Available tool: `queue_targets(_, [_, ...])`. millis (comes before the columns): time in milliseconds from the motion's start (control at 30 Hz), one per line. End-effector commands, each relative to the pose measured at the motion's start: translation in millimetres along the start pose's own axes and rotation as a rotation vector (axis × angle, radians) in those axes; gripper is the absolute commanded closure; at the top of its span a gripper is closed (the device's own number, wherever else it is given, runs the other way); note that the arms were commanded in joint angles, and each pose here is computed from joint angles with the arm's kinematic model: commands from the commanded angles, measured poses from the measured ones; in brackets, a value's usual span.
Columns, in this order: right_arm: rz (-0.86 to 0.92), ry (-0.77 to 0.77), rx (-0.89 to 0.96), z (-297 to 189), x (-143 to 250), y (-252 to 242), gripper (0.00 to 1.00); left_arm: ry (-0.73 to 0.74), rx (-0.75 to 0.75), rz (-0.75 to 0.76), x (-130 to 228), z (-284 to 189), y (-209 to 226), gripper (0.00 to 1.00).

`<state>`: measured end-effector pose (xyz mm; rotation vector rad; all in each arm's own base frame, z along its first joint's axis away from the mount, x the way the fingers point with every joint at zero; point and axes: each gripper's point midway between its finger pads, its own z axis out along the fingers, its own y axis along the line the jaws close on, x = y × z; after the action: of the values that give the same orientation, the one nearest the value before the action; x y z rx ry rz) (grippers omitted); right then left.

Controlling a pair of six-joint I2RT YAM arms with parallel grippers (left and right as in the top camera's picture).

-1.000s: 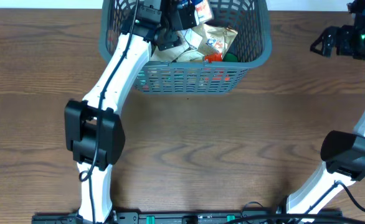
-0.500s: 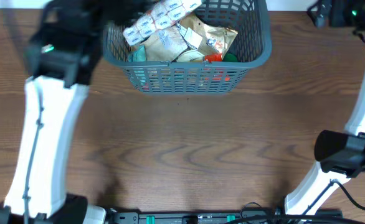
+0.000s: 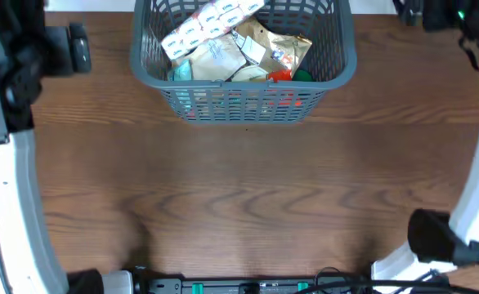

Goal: Pack container

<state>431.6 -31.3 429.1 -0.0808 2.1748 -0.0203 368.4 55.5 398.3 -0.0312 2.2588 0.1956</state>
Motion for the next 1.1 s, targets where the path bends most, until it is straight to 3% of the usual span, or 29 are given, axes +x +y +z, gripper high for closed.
queue_targets(0, [0.071, 0.074, 0.111, -16, 21, -18, 0.01, -0.03, 0.054, -0.033, 11, -32, -11, 0.02])
queue_targets(333, [0.091, 0.341, 0.112, -60, 93, -7, 0.01, -0.021, 0.111, 0.002, 99, -44, -31, 0.02])
queue_targets(633, [0.091, 0.272, 0.072, -78, 148, 11, 0.01, -0.082, 0.123, 0.014, 183, -26, -46, 0.02])
queue_targets(933, [0.078, 0.221, -0.017, -55, 264, 40, 0.01, -0.148, 0.184, 0.035, 221, -18, -66, 0.02])
queue_targets(1067, [0.07, 0.199, -0.015, -59, 284, 43, 0.01, -0.141, 0.186, 0.036, 223, -17, -67, 0.01])
